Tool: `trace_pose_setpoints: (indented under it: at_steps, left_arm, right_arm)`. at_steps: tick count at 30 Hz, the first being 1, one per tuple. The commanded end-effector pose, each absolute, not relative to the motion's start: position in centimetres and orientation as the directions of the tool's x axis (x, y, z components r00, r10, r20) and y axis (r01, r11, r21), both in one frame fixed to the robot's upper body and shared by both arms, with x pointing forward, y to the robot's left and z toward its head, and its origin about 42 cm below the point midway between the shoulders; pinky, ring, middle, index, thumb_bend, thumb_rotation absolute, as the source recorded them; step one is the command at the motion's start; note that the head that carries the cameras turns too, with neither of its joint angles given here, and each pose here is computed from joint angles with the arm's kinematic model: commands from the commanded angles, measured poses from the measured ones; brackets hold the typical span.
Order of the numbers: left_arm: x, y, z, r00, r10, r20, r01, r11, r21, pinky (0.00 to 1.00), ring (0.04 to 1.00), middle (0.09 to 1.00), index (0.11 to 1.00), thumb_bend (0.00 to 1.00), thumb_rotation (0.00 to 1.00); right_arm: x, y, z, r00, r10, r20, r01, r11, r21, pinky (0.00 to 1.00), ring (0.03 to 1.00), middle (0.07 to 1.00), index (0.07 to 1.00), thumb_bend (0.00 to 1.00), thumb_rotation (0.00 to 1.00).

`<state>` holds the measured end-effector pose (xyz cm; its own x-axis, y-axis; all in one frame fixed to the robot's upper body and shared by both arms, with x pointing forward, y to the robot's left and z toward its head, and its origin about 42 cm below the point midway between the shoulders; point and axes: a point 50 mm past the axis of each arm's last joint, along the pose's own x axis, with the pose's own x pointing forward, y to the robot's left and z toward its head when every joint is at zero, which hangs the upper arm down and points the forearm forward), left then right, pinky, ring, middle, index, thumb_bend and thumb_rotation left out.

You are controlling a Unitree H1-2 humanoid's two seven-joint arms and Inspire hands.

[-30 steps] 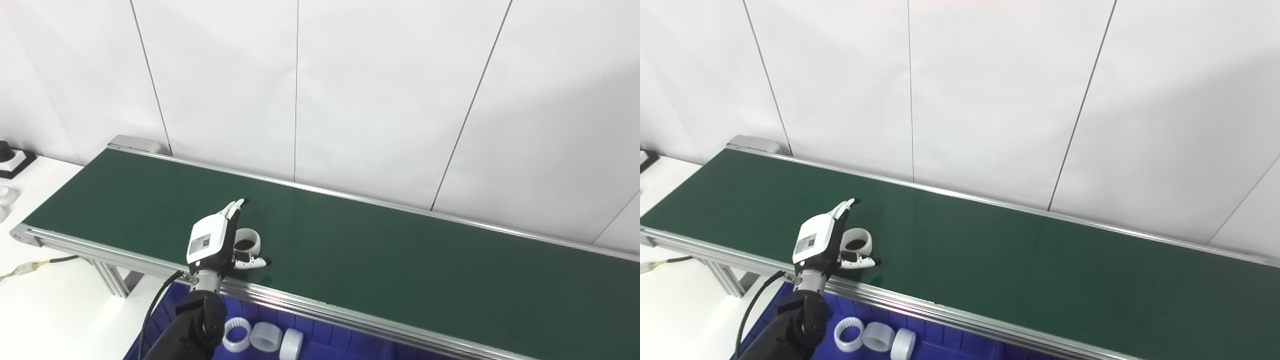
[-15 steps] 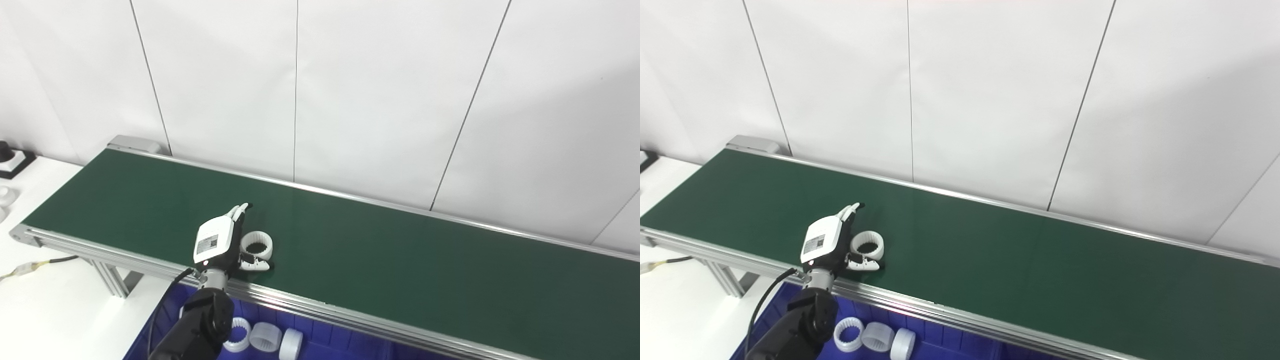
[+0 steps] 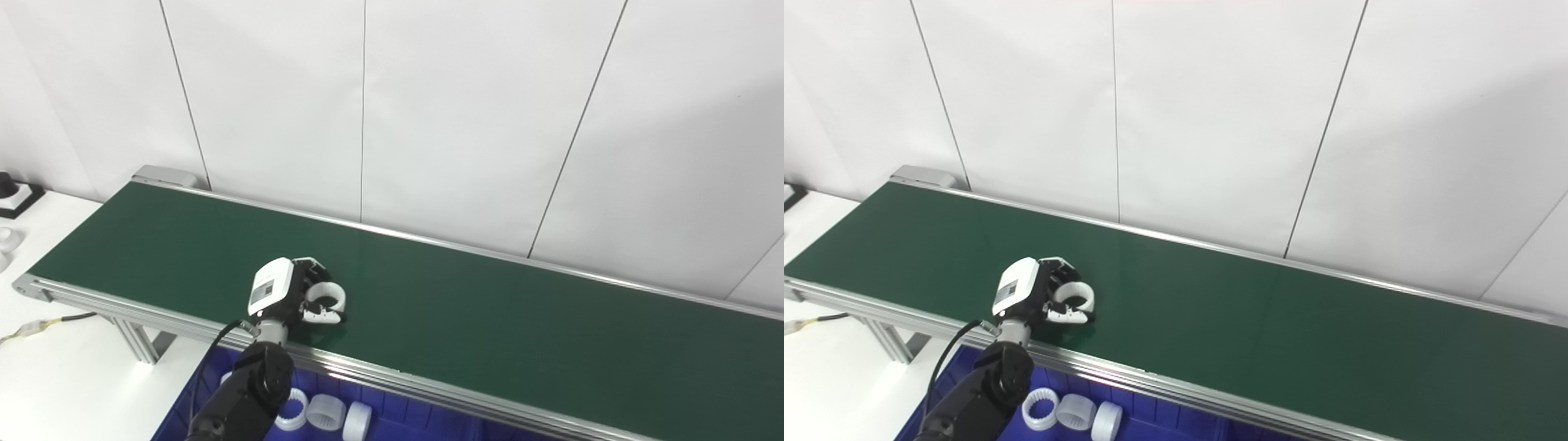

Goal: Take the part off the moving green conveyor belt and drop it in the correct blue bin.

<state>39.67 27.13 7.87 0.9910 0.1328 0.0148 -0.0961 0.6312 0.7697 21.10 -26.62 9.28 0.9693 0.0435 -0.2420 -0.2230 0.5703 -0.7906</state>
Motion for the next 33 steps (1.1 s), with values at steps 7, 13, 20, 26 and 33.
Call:
trace_pose_setpoints:
  at_steps: [7,13,20,26,33]
  left_arm:
    - [40.5,27.0,9.5,0.996,0.037,-0.085,0.043,0.634,0.772,0.27,0.362,0.415,0.513,0.51,0.00]
    - [38.0,26.4,10.9,0.985,0.055,0.162,-0.153,0.702,0.695,0.35,0.415,0.444,0.512,0.51,0.00]
    - [34.0,24.6,13.1,0.913,0.040,0.406,-0.281,0.782,0.557,0.34,0.393,0.440,0.512,0.51,0.00]
    - [30.9,23.7,12.8,0.909,0.000,0.416,-0.230,0.833,0.503,0.32,0.382,0.450,0.504,0.51,0.00]
    - [28.0,25.2,10.4,0.949,-0.058,0.310,-0.111,0.858,0.502,0.29,0.353,0.445,0.498,0.51,0.00]
  right_arm:
    - [21.5,-26.6,10.6,0.983,0.056,-0.176,-0.176,0.571,-0.802,0.65,0.699,0.708,0.845,0.78,0.23]
    - [21.5,-26.5,10.8,0.984,0.058,-0.166,-0.169,0.571,-0.803,0.65,0.693,0.702,0.837,0.78,0.23]
    - [21.4,-26.3,11.2,0.987,0.059,-0.153,-0.159,0.566,-0.809,0.61,0.671,0.695,0.825,0.80,0.22]
    - [21.1,-25.8,11.7,0.988,0.065,-0.139,-0.151,0.570,-0.808,0.60,0.666,0.693,0.824,0.80,0.22]
    - [21.2,-24.8,12.2,0.989,0.076,-0.124,-0.145,0.568,-0.810,0.59,0.658,0.688,0.823,0.80,0.26]
